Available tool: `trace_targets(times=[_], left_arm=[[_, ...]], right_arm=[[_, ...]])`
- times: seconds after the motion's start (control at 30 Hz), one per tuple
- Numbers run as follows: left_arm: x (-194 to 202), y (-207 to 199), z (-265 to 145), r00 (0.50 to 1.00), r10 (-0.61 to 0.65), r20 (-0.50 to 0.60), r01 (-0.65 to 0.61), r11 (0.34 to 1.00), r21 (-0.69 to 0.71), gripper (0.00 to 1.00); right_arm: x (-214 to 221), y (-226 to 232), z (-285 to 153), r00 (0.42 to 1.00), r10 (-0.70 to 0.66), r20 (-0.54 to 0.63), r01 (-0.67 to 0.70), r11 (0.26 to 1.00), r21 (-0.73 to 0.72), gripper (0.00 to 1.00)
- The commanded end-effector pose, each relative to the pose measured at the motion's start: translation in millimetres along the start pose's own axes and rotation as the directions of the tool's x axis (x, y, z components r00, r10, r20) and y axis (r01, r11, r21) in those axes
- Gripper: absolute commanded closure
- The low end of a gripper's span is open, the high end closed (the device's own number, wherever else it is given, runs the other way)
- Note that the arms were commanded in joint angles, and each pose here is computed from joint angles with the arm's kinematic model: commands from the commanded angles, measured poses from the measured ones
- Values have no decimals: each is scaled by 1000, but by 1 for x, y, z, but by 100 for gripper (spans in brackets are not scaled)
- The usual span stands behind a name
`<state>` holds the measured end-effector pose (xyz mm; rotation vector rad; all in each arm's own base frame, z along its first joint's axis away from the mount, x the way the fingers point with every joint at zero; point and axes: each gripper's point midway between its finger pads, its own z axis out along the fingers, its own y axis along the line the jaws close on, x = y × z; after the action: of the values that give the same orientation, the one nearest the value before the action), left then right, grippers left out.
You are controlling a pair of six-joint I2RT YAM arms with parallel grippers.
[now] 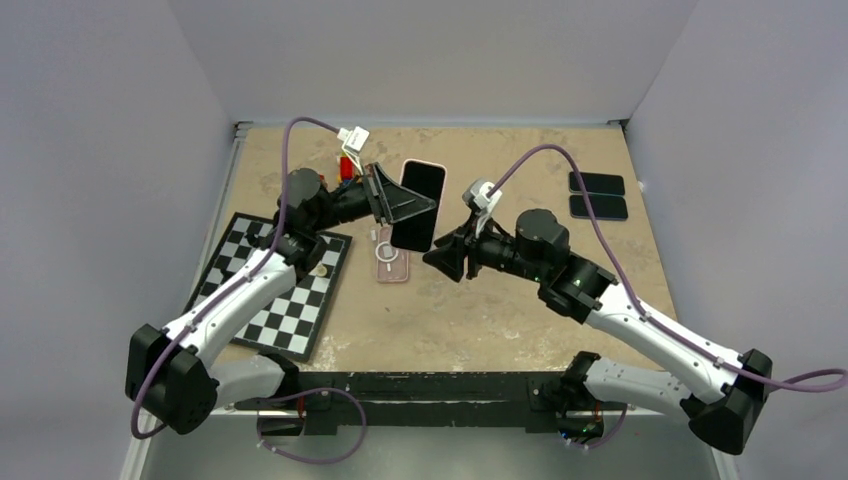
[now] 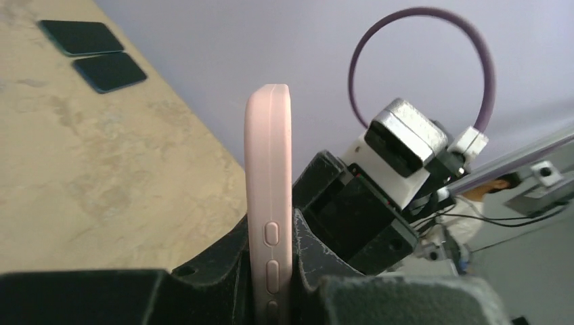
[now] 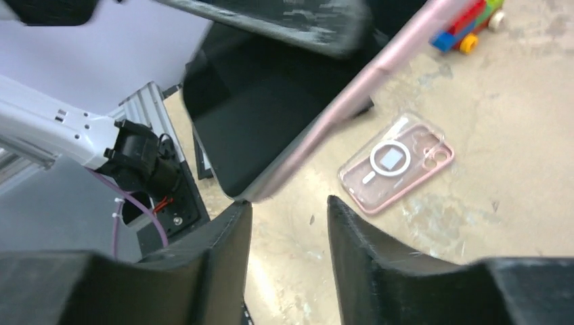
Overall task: Take the phone out of the phone case
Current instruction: Remove the phone case from the phone.
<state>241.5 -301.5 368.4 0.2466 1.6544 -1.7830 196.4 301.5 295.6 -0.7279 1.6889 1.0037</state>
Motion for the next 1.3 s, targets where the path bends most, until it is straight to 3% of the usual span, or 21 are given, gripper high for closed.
trace_targets(times=[0.0,0.03,0.23,0.27,0.33,0.37,0.43,0.77,1.27], left_arm=[[-5,2,-18,958,275,-75,-283,950,-130,100],[-10,8,-21,949,305,-77,-314,936,-158,100],[-21,18,-30,913,402,-65,-407,894,-187,100],[-20,18,-32,912,405,-57,-409,895,-181,100],[-18,18,-36,917,397,-42,-398,900,-177,100],[-17,17,-37,919,392,-37,-392,904,-170,100],[-16,15,-41,920,390,-25,-389,907,-161,100],[-17,14,-51,922,387,1,-379,905,-190,100],[-20,20,-52,929,369,17,-358,911,-206,100]], right_arm=[[6,-25,-9,999,38,1,-38,995,93,41],[11,-20,-9,999,46,-1,-45,997,65,25],[0,-4,-5,975,216,45,-214,976,-38,17],[-2,0,-2,965,258,37,-255,964,-76,20],[-7,5,4,938,346,16,-340,928,-149,33],[-11,9,6,926,377,8,-368,909,-193,45],[-16,16,11,902,432,-2,-417,870,-263,56],[-25,28,26,872,489,-13,-454,799,-395,63],[-12,27,37,864,502,-45,-479,788,-386,63]])
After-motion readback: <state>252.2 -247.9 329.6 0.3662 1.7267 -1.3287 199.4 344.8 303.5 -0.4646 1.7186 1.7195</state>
